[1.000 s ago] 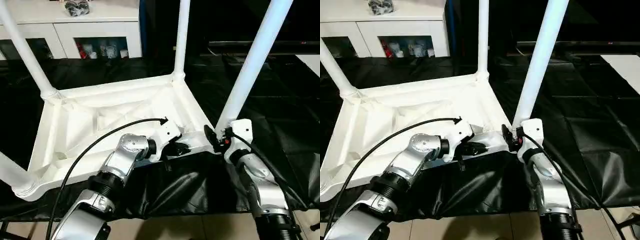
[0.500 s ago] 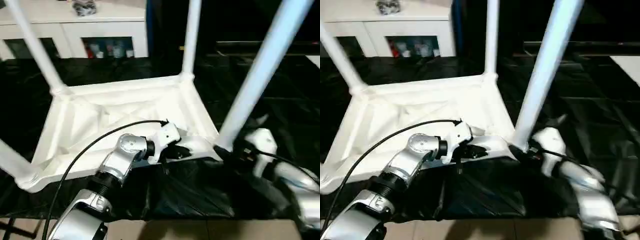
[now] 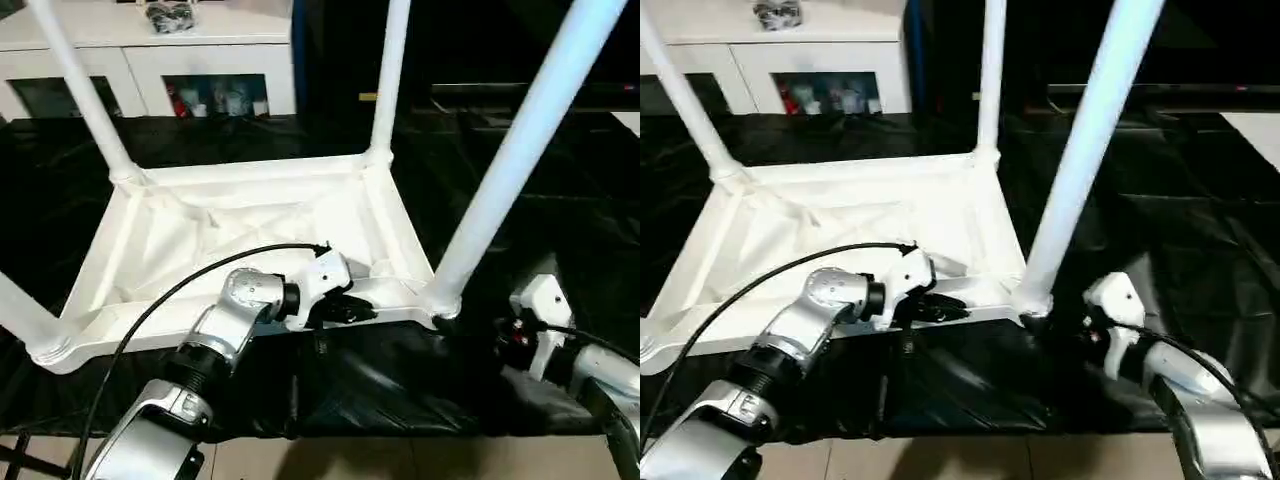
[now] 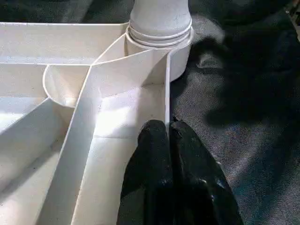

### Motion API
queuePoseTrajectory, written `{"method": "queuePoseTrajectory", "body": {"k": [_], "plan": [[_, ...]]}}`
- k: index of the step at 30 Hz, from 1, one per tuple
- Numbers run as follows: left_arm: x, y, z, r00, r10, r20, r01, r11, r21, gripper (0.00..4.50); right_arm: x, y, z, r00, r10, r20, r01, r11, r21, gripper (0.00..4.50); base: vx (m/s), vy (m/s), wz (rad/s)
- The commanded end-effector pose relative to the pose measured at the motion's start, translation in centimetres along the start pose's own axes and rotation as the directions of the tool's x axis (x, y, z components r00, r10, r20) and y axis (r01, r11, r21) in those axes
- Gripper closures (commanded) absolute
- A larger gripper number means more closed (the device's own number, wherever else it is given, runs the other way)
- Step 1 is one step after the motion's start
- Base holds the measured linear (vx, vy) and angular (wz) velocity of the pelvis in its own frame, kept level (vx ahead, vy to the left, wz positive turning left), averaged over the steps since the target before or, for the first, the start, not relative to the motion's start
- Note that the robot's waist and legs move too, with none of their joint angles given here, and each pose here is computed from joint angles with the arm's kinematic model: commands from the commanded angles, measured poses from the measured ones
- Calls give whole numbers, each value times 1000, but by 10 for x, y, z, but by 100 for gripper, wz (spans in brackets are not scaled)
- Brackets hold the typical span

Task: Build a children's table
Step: Rotate leg to tighten

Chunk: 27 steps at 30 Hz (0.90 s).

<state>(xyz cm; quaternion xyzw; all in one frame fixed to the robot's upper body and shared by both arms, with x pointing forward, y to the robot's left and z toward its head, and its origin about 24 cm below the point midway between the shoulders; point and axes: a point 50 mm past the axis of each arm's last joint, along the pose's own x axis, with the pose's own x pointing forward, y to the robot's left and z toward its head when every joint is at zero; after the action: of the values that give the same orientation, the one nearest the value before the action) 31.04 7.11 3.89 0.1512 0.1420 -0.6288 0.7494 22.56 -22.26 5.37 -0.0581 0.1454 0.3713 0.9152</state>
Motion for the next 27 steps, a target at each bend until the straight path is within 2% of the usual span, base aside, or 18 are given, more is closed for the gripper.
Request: {"method": "queuePoseTrajectory", "body": {"k": [1,4,7,9,12,13,15,19,26,27], "plan": [[-5,1,-12,1000,12,-16,-13,999,-47,450,6,9,4,999,50,10,-50,999,-14,39,0,0,0],[-5,2,-11,1000,21,-11,-22,999,-49,450,16,10,6,998,51,33,-51,999,-12,6,0,0,0],[-6,5,-10,999,38,1,-38,998,-49,450,35,18,18,994,67,87,-67,998,-4,2,0,0,0],[-6,5,-9,999,41,4,-41,998,-45,450,39,21,20,993,71,91,-71,997,0,2,0,0,0],[-7,6,-9,998,54,14,-53,998,-42,450,53,33,27,989,113,91,-111,994,-19,2,0,0,0],[-8,7,-6,998,55,39,-52,997,-57,423,60,35,30,990,102,101,-100,995,-24,1,0,0,0],[-10,8,-2,996,55,70,-51,997,-51,407,69,38,34,990,94,108,-95,996,0,0,0,0,0],[-17,10,-1,993,86,75,-83,995,-51,368,82,46,41,989,106,106,-102,994,-39,0,0,0,0],[-23,14,-13,991,133,4,-133,991,-32,319,88,20,41,994,-75,82,79,996,-49,0,0,0,0],[-25,15,-12,992,125,6,-125,992,-34,309,80,10,37,991,-108,81,112,992,-50,0,0,0,0]]}}
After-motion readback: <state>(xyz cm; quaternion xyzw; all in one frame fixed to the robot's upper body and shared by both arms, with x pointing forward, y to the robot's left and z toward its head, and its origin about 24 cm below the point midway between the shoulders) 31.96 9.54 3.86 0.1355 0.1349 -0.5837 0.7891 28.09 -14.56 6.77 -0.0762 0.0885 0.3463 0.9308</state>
